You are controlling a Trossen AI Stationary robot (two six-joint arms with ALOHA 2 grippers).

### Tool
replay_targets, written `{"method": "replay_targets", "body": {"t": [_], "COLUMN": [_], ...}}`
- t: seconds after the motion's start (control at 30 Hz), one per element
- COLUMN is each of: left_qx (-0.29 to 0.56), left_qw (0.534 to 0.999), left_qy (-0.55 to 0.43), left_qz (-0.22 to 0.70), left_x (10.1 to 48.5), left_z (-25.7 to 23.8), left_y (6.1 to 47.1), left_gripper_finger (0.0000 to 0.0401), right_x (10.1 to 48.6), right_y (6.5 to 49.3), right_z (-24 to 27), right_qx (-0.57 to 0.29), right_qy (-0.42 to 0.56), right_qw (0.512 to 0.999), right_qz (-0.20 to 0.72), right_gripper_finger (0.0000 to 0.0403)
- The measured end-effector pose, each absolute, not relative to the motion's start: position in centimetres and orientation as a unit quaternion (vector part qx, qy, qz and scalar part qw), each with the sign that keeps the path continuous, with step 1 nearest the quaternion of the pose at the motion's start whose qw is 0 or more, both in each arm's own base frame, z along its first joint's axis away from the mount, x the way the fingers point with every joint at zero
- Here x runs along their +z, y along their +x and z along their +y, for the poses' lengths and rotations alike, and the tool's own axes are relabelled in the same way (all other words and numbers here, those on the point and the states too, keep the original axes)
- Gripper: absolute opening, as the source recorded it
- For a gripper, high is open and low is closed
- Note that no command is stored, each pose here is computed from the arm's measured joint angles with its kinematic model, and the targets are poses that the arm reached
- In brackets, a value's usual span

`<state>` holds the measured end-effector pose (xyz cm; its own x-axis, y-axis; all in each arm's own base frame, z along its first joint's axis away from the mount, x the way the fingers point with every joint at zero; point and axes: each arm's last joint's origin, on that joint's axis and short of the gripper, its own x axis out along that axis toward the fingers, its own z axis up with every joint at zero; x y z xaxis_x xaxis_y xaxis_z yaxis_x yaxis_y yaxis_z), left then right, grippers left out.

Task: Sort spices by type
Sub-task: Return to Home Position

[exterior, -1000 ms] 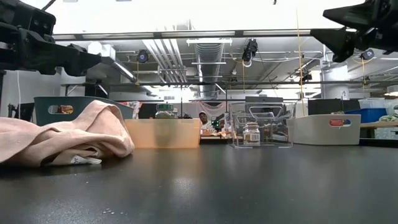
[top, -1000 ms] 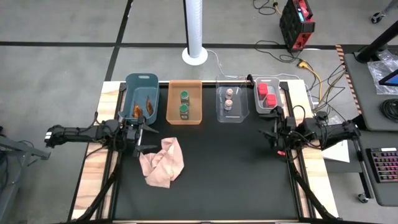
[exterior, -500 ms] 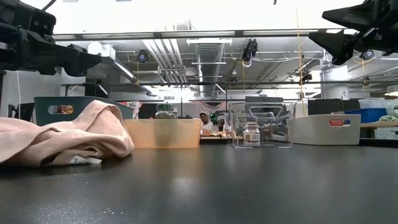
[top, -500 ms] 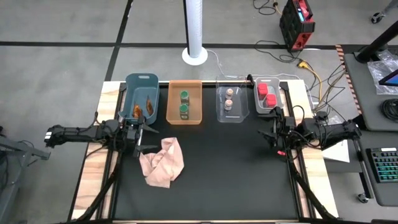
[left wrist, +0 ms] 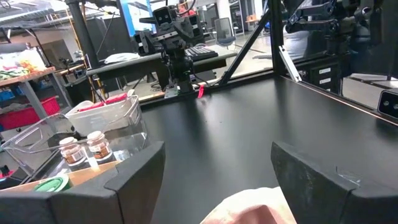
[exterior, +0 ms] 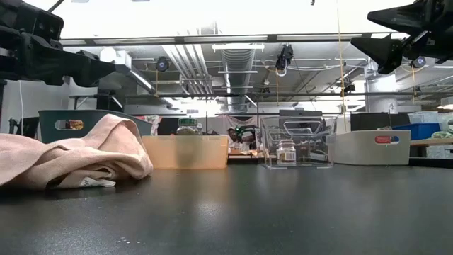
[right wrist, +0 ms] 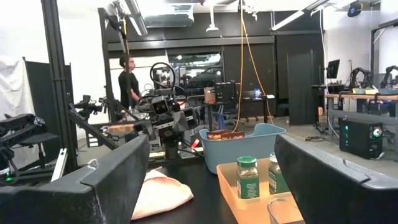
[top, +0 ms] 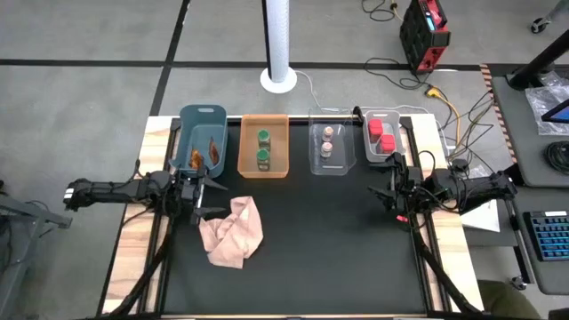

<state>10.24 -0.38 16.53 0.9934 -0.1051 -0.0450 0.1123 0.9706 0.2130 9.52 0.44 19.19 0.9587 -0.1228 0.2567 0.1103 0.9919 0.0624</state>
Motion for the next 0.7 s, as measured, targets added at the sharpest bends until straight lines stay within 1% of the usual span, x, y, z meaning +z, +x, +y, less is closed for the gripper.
{"method": "replay_targets", "body": {"t": [0.7], "left_qx": [-0.055], "left_qw": [0.992], "left_qy": [0.108], "left_qz": [0.017], "left_x": [16.53], "left_z": [-0.38], "left_y": [10.24], "left_gripper_finger": [0.0276], "right_x": [19.20], "right_y": [9.52], "right_z": [0.44], "right_qx": [-0.059], "right_qy": [0.024], "right_qw": [0.989], "right_qz": [-0.131], "right_gripper_finger": [0.0305]}}
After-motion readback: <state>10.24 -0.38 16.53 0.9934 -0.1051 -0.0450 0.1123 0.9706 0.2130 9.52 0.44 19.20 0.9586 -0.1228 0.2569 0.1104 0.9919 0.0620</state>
